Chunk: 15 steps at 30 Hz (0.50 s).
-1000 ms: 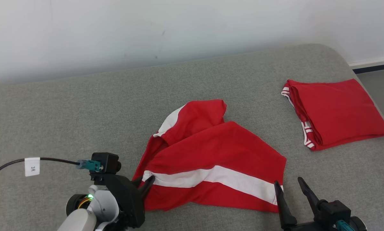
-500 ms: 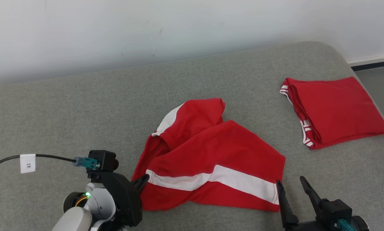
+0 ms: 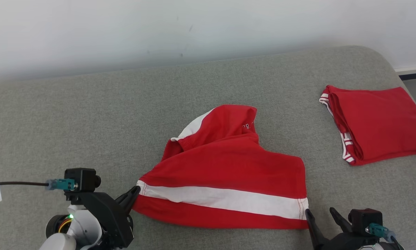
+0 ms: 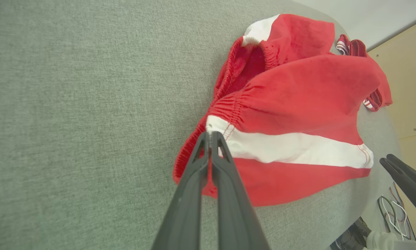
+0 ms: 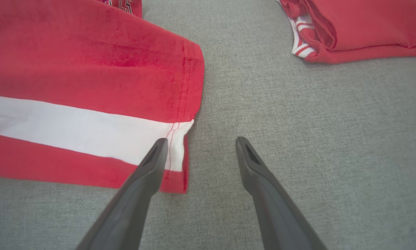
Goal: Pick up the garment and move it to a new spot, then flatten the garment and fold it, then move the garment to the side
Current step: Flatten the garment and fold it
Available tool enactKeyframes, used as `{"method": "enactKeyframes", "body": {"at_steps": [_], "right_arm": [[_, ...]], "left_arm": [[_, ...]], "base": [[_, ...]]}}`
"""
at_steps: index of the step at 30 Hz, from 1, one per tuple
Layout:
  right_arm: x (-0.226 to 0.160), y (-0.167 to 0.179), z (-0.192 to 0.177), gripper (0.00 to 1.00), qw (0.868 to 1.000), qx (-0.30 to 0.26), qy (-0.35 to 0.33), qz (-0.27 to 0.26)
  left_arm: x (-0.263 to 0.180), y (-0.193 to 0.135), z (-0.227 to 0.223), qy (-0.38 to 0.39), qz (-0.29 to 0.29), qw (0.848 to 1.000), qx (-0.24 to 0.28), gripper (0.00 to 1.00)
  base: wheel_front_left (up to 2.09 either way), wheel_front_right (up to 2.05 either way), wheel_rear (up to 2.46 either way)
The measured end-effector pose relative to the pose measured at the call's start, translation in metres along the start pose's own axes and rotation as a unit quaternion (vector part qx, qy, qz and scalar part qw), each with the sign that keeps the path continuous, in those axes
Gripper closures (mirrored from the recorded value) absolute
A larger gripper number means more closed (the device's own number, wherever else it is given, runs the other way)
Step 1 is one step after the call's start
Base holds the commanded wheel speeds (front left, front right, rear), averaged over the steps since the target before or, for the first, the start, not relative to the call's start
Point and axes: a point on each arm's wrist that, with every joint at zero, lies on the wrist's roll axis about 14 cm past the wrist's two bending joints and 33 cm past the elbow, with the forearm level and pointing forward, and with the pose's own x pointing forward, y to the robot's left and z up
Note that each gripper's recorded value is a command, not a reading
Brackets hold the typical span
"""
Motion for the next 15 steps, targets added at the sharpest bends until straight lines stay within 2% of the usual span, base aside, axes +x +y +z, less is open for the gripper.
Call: {"method": "enactKeyframes", "body": {"at_steps": [6, 7, 10, 12, 14, 15], "right_arm": [[0.005, -0.004, -0.008, 0.00, 0.999, 0.009, 0.040, -0.003], [0.007, -0.002, -0.006, 0.03, 0.999, 0.008, 0.039, -0.001], [0.010, 0.004, -0.003, 0.27, 0.999, 0.003, 0.044, 0.009], [0.010, 0.007, -0.006, 0.51, 0.998, 0.002, 0.055, 0.012], [0.010, 0.008, -0.008, 0.53, 0.998, 0.001, 0.060, 0.014], [0.010, 0.009, -0.008, 0.59, 0.998, 0.001, 0.063, 0.015]], "left_arm": [[-0.001, 0.000, -0.001, -0.003, 0.000, 1.000, -0.003, 1.00], [-0.001, -0.001, -0.001, -0.004, -0.001, 1.000, -0.004, 1.00], [-0.002, -0.002, 0.000, -0.005, -0.002, 1.000, -0.003, 1.00], [-0.001, -0.002, 0.001, -0.006, -0.002, 1.000, -0.002, 1.00], [-0.001, -0.002, 0.002, -0.007, -0.002, 1.000, -0.001, 1.00], [-0.001, -0.002, 0.002, -0.007, -0.002, 1.000, -0.001, 1.00]], "base": [[0.00, 0.00, 0.00], [0.00, 0.00, 0.00], [0.00, 0.00, 0.00], [0.00, 0.00, 0.00], [0.00, 0.00, 0.00], [0.00, 0.00, 0.00]]}}
